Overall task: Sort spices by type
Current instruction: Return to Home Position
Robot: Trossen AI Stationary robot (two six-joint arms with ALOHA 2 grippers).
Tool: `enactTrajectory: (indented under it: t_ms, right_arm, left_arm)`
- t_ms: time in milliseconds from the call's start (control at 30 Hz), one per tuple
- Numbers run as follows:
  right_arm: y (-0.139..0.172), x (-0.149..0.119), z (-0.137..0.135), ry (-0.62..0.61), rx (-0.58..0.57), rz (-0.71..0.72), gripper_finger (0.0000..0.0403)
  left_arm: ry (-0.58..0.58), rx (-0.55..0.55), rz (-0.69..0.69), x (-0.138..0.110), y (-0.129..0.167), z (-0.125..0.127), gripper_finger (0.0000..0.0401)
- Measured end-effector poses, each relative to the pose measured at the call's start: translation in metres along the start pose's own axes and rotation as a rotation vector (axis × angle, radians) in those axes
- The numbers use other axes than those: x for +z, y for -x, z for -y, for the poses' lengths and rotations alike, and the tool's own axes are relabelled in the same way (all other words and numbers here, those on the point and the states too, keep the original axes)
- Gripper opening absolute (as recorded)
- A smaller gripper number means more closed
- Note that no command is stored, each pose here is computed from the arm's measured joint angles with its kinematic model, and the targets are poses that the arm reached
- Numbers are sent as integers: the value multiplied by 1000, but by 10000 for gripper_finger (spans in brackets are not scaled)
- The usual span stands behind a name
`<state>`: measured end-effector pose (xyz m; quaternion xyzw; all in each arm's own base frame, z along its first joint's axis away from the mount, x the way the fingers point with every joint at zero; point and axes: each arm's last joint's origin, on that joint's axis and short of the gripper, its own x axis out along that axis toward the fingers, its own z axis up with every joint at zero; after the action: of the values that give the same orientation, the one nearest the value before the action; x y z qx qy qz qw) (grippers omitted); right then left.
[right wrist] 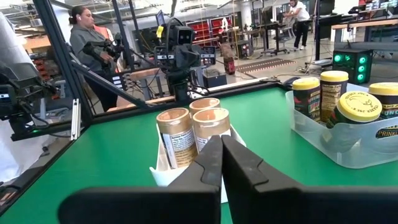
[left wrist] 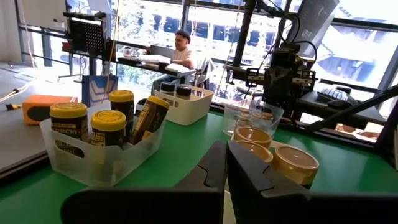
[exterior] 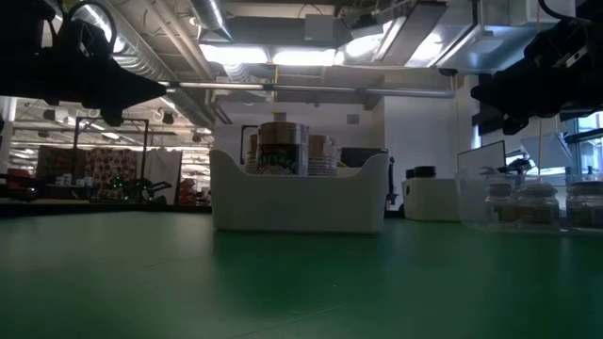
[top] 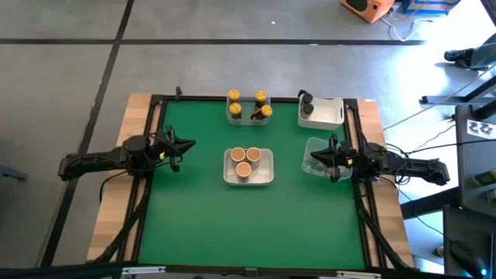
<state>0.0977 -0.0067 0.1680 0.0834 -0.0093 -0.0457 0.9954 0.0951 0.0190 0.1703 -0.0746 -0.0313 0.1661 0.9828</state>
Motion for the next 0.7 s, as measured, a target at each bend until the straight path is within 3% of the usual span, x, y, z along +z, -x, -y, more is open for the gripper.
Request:
enactTrajectory:
  t_ms: [700]
  right_arm:
    - [0,-1,0,0,0,-2,10]
  left_arm:
    - [0,0,0,0,0,0,8]
